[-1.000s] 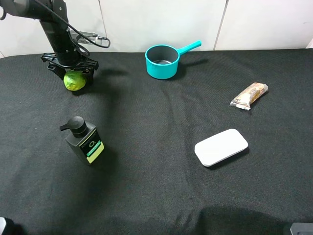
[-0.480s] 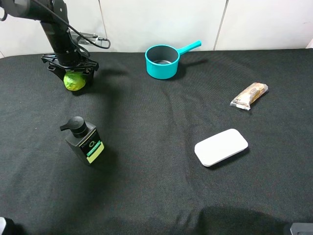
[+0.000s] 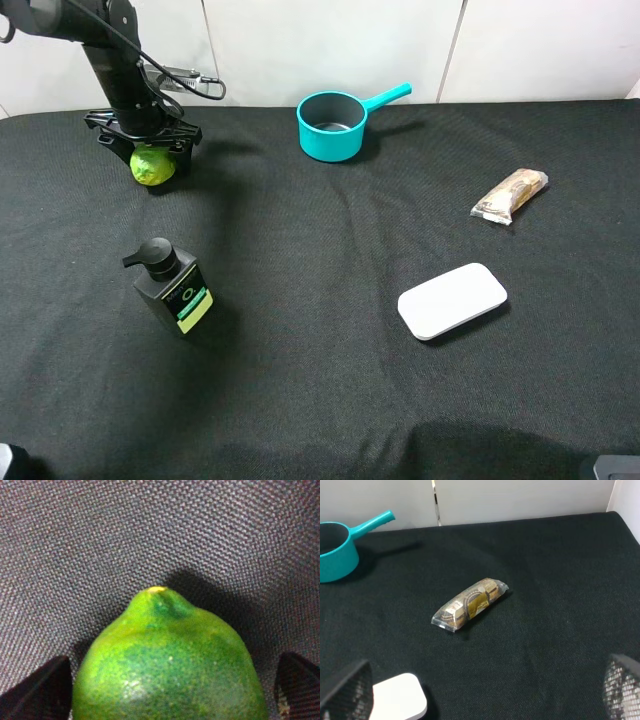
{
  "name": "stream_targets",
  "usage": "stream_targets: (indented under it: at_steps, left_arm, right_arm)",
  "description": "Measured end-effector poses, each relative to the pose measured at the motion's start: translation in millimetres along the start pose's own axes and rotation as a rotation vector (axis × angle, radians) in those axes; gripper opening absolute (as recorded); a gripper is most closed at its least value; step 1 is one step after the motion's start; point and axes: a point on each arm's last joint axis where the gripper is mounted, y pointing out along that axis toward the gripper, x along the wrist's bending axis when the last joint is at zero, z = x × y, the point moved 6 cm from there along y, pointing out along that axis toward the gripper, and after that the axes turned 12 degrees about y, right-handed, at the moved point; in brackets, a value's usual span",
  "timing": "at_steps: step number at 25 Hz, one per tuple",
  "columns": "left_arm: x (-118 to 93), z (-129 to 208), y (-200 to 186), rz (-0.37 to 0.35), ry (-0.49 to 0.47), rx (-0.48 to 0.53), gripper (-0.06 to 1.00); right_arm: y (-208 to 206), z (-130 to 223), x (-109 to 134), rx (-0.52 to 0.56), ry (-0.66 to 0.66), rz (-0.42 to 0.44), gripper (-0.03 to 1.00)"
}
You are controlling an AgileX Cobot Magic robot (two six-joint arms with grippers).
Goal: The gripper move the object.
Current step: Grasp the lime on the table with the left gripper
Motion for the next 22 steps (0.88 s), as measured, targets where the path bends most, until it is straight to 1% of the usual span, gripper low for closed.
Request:
stream_targets:
  at_steps: [22]
  left_arm:
    - [0.0,0.0,0.0,0.0,0.0,0.0,0.8]
  right_arm:
    - [0.0,0.0,0.0,0.0,0.0,0.0,0.69]
